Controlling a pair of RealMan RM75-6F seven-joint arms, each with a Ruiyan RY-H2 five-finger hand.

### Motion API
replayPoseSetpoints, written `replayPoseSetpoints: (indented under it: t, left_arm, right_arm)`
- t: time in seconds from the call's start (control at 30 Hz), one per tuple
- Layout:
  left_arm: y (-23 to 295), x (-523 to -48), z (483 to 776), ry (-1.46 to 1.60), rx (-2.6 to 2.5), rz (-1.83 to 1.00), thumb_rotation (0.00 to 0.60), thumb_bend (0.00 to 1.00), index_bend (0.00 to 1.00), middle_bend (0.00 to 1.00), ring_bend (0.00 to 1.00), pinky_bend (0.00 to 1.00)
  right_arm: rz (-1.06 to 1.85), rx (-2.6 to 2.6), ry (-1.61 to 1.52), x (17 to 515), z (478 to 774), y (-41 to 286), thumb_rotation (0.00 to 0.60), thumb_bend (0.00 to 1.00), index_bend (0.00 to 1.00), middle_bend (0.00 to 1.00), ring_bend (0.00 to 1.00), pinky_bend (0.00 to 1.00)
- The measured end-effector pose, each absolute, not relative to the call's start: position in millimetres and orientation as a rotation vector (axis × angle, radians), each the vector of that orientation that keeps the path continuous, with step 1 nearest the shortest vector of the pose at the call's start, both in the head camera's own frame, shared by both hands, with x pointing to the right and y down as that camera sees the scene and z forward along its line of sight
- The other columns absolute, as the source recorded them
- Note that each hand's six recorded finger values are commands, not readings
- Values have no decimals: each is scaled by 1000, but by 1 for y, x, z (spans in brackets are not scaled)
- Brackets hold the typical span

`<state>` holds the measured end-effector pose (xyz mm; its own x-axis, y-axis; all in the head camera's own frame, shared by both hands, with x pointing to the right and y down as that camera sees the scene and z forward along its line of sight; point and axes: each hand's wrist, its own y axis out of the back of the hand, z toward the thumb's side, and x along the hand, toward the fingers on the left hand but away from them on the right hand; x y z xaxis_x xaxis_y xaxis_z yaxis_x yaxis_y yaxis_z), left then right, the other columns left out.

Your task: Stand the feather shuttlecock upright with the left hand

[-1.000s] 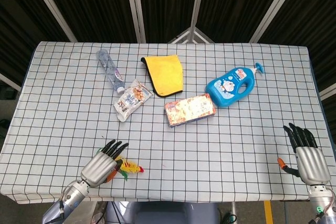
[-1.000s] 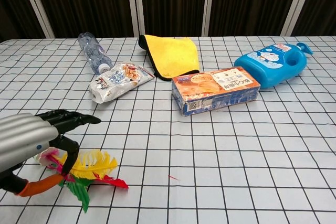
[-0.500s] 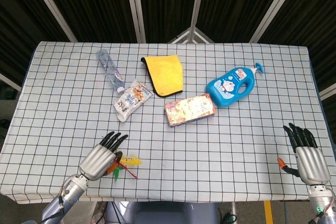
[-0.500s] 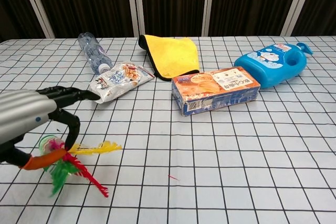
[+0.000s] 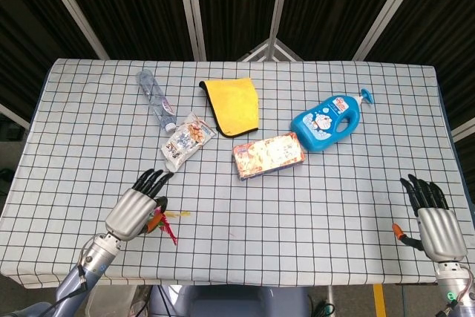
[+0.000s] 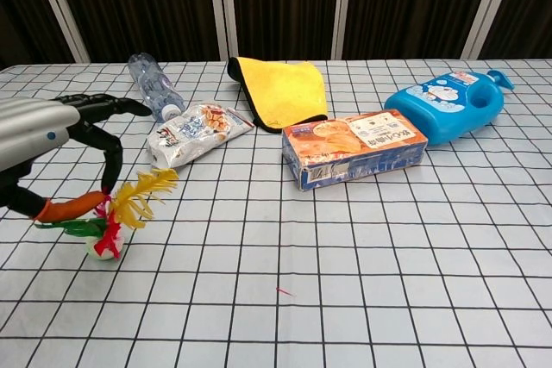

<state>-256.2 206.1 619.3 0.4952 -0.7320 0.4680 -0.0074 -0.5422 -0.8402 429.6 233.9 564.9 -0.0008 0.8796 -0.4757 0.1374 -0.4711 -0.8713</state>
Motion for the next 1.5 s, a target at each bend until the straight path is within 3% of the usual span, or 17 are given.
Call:
replayPoseSetpoints:
  t: [1.2,1.37,1.5]
  left_arm:
    - [182,-267,619,744,-1886,-1145,600,621,586,39,0,0]
    - [183,-274,622,753,-1899,-1170,600,513,531,27,0,0]
    - [185,-281,623,759,-1907,-1189,600,301,385,0,0,0]
  right_arm:
    - [1535,-1657,-1054,430,565,235,600,334,0,0,0,0]
    - [1536,-1657,-1051,430,566,235,600,334,0,0,0,0]
    - [1536,-1656,-1052,430,565,235,600,334,0,0,0,0]
